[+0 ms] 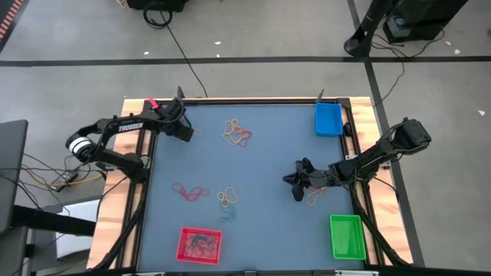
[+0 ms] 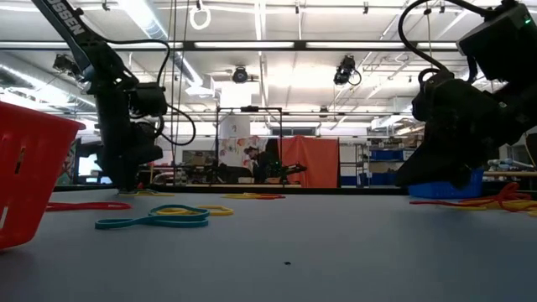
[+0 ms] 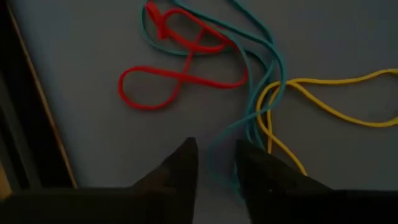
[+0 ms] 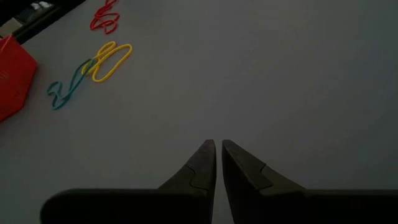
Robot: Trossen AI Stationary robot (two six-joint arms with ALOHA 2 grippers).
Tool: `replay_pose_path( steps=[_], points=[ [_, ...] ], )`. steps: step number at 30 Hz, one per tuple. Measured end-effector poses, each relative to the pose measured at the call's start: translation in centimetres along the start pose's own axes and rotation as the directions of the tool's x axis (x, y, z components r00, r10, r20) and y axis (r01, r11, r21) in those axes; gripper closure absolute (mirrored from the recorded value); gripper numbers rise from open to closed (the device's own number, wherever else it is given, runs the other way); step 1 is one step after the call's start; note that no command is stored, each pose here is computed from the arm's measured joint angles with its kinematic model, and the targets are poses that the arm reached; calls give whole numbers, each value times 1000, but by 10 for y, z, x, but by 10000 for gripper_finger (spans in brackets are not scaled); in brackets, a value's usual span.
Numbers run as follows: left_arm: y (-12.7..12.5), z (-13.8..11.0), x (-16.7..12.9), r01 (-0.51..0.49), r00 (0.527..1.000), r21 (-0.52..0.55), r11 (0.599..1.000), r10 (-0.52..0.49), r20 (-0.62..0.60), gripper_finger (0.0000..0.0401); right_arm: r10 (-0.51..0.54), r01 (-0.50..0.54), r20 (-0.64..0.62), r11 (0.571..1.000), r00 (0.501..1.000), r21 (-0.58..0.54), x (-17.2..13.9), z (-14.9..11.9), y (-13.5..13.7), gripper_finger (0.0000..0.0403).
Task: Sort rubber bands into baskets
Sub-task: Put the blue rubber band into the red bin
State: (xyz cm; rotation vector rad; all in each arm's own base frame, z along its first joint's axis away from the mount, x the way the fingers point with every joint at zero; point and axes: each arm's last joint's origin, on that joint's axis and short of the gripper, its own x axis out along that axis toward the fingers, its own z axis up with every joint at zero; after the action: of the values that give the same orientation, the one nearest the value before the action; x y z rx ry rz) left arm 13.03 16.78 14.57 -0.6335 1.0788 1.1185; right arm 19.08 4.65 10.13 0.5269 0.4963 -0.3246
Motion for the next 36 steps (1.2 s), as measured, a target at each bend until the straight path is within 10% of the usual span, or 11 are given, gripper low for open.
replay_pose_path(
  steps=[6,24,36],
  points=[
    [0,0,0,-1,1000,2,1000,1,0,390,0,0,0,1000,1000,-1,0,0,0,362],
    [-16,-19,-78,133,987,88,987,-140,76,399,12,-12,-12,1000,1000,14,0,0,0,362],
    [-21,-66,-154,485,803,155,860,-509,311,400,7,-7,3,1000,1000,25,0,0,1,362]
  ],
)
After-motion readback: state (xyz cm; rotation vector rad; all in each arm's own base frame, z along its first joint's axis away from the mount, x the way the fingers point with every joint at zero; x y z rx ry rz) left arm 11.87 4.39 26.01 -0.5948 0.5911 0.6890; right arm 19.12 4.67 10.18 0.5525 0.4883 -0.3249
